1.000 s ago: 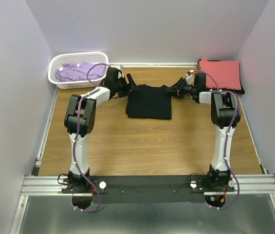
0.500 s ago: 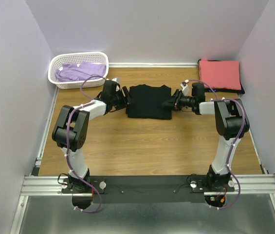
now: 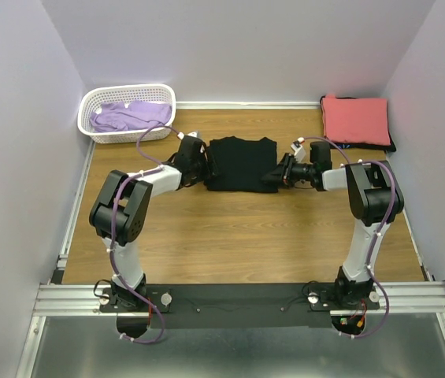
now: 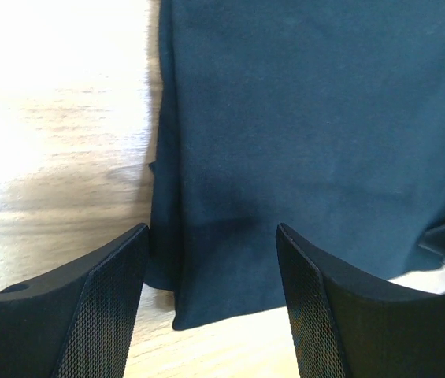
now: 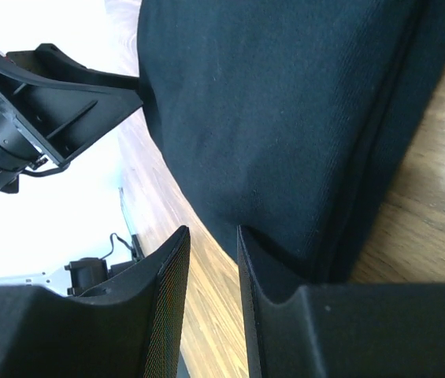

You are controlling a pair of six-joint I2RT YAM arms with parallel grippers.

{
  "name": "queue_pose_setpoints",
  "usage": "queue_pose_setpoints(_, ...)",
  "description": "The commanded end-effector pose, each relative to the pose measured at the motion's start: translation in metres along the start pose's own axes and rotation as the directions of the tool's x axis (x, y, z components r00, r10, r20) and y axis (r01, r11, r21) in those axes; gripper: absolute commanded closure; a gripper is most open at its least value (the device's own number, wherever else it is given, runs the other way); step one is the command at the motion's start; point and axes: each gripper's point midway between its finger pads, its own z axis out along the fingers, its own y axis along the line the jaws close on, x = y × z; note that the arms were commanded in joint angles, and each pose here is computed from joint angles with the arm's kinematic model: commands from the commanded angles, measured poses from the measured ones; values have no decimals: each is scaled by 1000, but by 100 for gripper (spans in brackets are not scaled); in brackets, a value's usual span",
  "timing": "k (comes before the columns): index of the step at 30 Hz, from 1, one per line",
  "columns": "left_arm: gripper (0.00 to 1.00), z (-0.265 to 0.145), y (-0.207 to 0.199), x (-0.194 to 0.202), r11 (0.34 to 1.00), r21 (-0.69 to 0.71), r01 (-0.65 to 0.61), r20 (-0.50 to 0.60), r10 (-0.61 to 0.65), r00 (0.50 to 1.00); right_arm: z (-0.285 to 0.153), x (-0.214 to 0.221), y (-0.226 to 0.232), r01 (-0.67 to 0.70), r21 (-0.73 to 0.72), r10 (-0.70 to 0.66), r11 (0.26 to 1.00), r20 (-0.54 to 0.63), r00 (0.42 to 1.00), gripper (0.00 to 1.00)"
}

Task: Fold and stack the t-shirts
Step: Fold the tshirt

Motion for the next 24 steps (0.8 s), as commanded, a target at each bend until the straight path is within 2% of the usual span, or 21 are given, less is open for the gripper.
queue_pose_setpoints(1, 28, -4, 13, -7, 992, -118, -39, 32, 43, 999, -2, 6, -2, 14, -12, -15, 1000, -16, 1000, 62)
queue_pose_setpoints(6, 40, 1, 7, 6, 990, -125, -69, -7, 69, 998, -1, 8, -5, 7, -4, -7, 1000, -16, 1000, 62)
queue_pose_setpoints(7, 48, 0, 6, 8, 990, -125, -70, -12, 69, 998, -1, 8, -7, 3, -1, -3, 1000, -17, 1000, 62)
queue_pose_setpoints(9, 56, 0, 7, 12, 989, -128, -71, -23, 69, 997, 0, 9, -9, -1, 2, 1, 1000, -17, 1000, 62)
queue_pose_setpoints(10, 67, -1, 8, 16, 989, -130, -68, -32, 65, 997, 0, 8, -9, 0, 3, 0, 1000, -14, 1000, 62)
queue_pose_setpoints(13, 84, -2, 13, 22, 988, -141, -61, -44, 55, 997, 0, 10, -12, -2, 9, 2, 1000, -17, 1000, 62)
queue_pose_setpoints(16, 87, -3, 20, 30, 988, -151, -45, -60, 36, 998, 0, 11, -15, -7, 15, 8, 1000, -16, 1000, 62)
queue_pose_setpoints(17, 96, -3, 21, 32, 989, -147, -35, -69, 26, 997, 1, 11, -15, -9, 17, 10, 1000, -17, 1000, 62)
queue_pose_setpoints(18, 100, -2, 26, 36, 989, -149, -19, -81, 7, 997, 1, 12, -17, -9, 23, 9, 1000, -14, 1000, 62)
queue_pose_setpoints(24, 100, 0, 41, 53, 993, -95, 72, -141, -85, 986, 3, 22, -39, -58, 77, 59, 995, -9, 998, 62)
